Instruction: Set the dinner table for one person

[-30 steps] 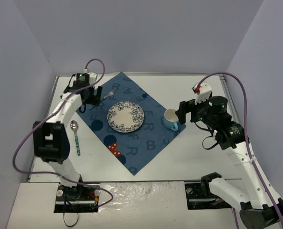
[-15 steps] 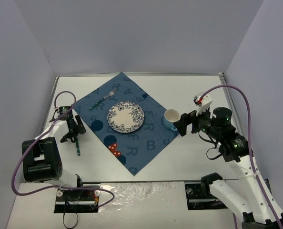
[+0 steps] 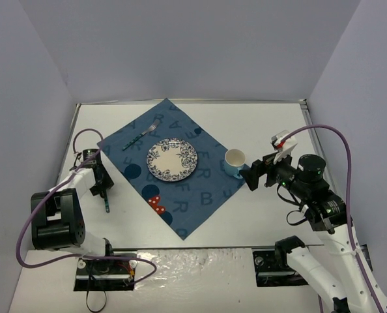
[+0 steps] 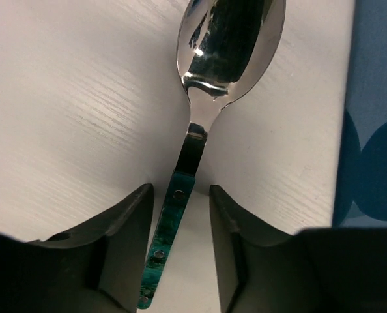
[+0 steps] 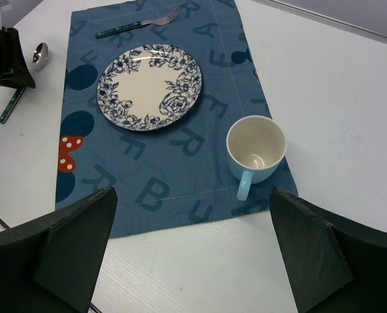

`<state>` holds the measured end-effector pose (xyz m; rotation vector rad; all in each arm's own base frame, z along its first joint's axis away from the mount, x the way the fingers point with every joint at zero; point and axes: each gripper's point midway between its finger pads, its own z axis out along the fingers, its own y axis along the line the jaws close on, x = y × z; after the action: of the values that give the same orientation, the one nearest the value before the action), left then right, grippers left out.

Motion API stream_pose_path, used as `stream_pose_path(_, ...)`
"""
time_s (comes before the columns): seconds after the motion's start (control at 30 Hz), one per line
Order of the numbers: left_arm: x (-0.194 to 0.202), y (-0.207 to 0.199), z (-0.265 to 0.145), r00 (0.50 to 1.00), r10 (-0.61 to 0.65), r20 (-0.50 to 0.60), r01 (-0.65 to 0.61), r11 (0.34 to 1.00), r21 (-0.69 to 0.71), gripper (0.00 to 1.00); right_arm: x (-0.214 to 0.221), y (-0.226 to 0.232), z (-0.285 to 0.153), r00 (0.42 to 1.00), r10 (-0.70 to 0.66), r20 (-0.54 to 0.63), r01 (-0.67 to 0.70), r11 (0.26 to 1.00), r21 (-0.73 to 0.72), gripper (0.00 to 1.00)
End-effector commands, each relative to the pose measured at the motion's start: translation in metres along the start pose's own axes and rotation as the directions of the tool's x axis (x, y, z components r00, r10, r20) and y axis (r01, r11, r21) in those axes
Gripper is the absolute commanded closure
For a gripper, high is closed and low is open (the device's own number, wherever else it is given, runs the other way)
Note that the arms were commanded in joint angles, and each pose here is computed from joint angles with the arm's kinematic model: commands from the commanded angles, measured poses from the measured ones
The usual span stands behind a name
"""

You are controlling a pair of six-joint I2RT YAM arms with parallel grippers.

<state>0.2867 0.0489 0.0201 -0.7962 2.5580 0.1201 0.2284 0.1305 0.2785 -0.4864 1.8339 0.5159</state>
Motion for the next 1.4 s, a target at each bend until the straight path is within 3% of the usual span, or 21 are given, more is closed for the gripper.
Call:
stream_pose_path(0.0,-0.008,-0.006,-0.001,0.998,-0.055,0.035,0.054,0.998,0.026,0.78,-0.016,0.003,-0.002,0.998,-0.015,0.068,0.016,1.0,-0.015,0.0)
stream_pose_path(0.1,-0.01,-0.011,-0.008,0.998,-0.054,0.042,0.052,0.998,0.048,0.99,-0.018,0.003,-0.004,0.997,-0.017,0.074,0.018,1.0,-0.015,0.0)
stream_pose_path(0.3,-0.028,-0.021,-0.057,0.988,0.099,0.119,-0.104,0.994,0.041,1.0,-0.023,0.006,-0.008,0.996,-0.022,0.09,0.024,1.0,-0.017,0.0)
stream_pose_path(0.43,-0.044,-0.06,-0.107,0.944,0.228,0.24,-0.262,0.958,0.12,1.0,-0.029,0.004,-0.011,0.995,-0.027,0.101,0.026,1.0,0.002,0.0)
stream_pose_path(0.5,-0.034,-0.108,-0.141,0.88,0.355,0.315,-0.429,0.879,0.208,1.0,-0.037,0.002,-0.014,0.993,-0.033,0.117,0.03,0.999,0.021,0.0)
stream_pose_path(0.6,0.014,-0.168,-0.165,0.751,0.553,0.362,-0.652,0.707,0.273,1.0,-0.045,-0.003,-0.016,0.991,-0.037,0.131,0.03,0.998,0.056,0.0)
stream_pose_path(0.73,0.074,-0.231,-0.191,0.576,0.698,0.425,-0.817,0.49,0.302,1.0,-0.057,-0.008,-0.021,0.987,-0.017,0.158,0.002,0.995,0.095,0.0)
stream_pose_path(0.8,0.107,-0.258,-0.184,0.497,0.762,0.415,-0.865,0.402,0.299,1.0,-0.06,-0.01,-0.024,0.985,-0.021,0.168,0.001,0.993,0.114,0.0)
stream_pose_path(0.9,0.138,-0.291,-0.181,0.421,0.805,0.418,-0.9,0.315,0.301,1.0,-0.066,-0.011,-0.03,0.983,-0.027,0.184,0.003,0.991,0.13,0.0)
stream_pose_path(1.03,0.156,-0.317,-0.173,0.351,0.828,0.437,-0.926,0.239,0.292,1.0,-0.069,-0.008,-0.037,0.982,-0.033,0.187,0.009,0.992,0.128,0.0)
stream_pose_path(1.37,0.185,-0.325,-0.153,0.337,0.847,0.411,-0.918,0.199,0.343,1.0,-0.067,-0.014,-0.054,0.982,-0.055,0.18,0.022,0.983,0.182,0.0)
